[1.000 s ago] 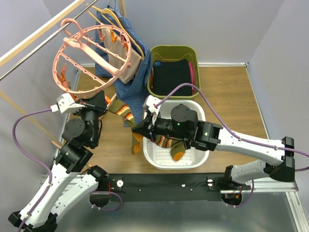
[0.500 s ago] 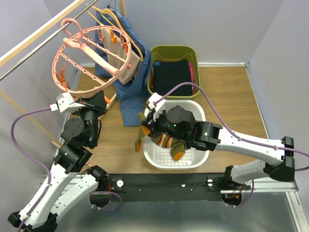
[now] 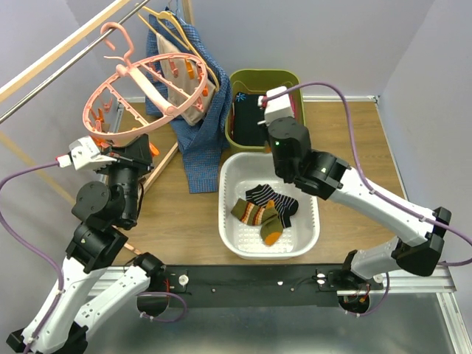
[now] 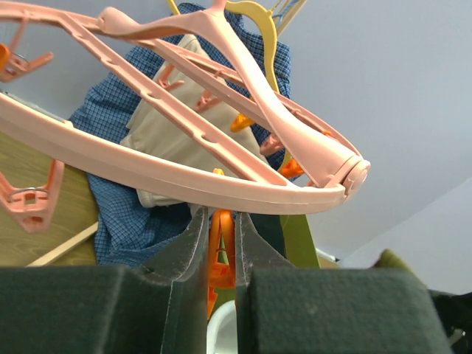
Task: Remove the socks clipped to the hanger
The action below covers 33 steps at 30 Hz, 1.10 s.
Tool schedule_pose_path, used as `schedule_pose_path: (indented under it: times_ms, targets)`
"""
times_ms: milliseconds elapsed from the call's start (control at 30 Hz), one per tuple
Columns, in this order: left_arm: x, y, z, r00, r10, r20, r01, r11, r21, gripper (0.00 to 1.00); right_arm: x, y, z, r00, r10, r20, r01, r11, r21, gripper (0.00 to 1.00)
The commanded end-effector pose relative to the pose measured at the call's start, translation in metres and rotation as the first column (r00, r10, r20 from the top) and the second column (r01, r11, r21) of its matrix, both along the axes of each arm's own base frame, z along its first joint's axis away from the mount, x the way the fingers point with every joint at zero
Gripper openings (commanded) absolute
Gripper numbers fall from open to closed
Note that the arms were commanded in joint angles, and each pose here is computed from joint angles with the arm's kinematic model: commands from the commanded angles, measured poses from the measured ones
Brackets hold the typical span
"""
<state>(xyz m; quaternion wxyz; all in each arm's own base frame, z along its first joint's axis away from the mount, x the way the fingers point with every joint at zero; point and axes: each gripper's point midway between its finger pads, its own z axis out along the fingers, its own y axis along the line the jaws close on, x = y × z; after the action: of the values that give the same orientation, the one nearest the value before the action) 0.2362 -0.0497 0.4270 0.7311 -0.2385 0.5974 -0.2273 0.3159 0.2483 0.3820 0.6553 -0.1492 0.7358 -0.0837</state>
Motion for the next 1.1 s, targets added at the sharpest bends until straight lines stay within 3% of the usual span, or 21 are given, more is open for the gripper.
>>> schedule_pose_path:
  times_ms: [0,133,233,400,533,667,767,867,900,1000,1067]
  targets:
    - [-0.010,0.006,0.015,1.000,-0.007,0.020,0.006,0.999,0.054,0.00,0.000,-0.044,-0.006,0.992,-0.122,0.013,0.122,0.991,-0.046,0.01]
    - [-0.014,0.004,0.025,0.999,-0.031,0.025,0.028,0.994,0.108,0.00,-0.010,-0.032,-0.066,0.992,-0.022,-0.122,0.018,0.999,-0.029,0.01]
    - [-0.017,0.001,0.030,0.999,-0.054,0.006,0.052,0.986,0.156,0.00,-0.023,-0.015,-0.106,0.971,0.074,-0.227,-0.063,0.996,0.058,0.02]
    - [-0.026,0.003,0.039,0.997,-0.081,-0.018,0.083,0.974,0.209,0.00,-0.039,0.009,-0.135,0.928,0.198,-0.317,-0.144,0.972,0.185,0.01]
    - [-0.044,0.010,0.065,0.994,-0.103,0.017,0.098,0.975,0.201,0.00,-0.057,0.027,-0.154,0.867,0.316,-0.385,-0.225,0.938,0.263,0.03]
    - [-0.054,0.008,0.082,0.989,-0.147,0.031,0.138,0.971,0.196,0.00,-0.072,0.028,-0.180,0.820,0.347,-0.455,-0.234,0.929,0.287,0.06]
    - [-0.063,0.003,0.093,0.978,-0.198,0.062,0.183,0.964,0.194,0.00,-0.094,0.039,-0.200,0.737,0.431,-0.521,-0.271,0.894,0.356,0.11]
    - [-0.067,-0.001,0.096,0.971,-0.228,0.075,0.211,0.959,0.191,0.00,-0.110,0.045,-0.218,0.674,0.484,-0.558,-0.290,0.868,0.404,0.25]
    - [-0.067,-0.001,0.096,0.970,-0.233,0.075,0.215,0.958,0.192,0.00,-0.112,0.046,-0.222,0.665,0.486,-0.568,-0.284,0.867,0.409,0.35]
    - [-0.067,-0.001,0.092,0.970,-0.233,0.064,0.217,0.957,0.193,0.00,-0.111,0.044,-0.219,0.663,0.470,-0.583,-0.280,0.878,0.389,0.61]
    - [-0.067,-0.002,0.088,0.971,-0.234,0.057,0.219,0.954,0.203,0.00,-0.103,0.045,-0.201,0.690,0.452,-0.565,-0.278,0.887,0.370,0.70]
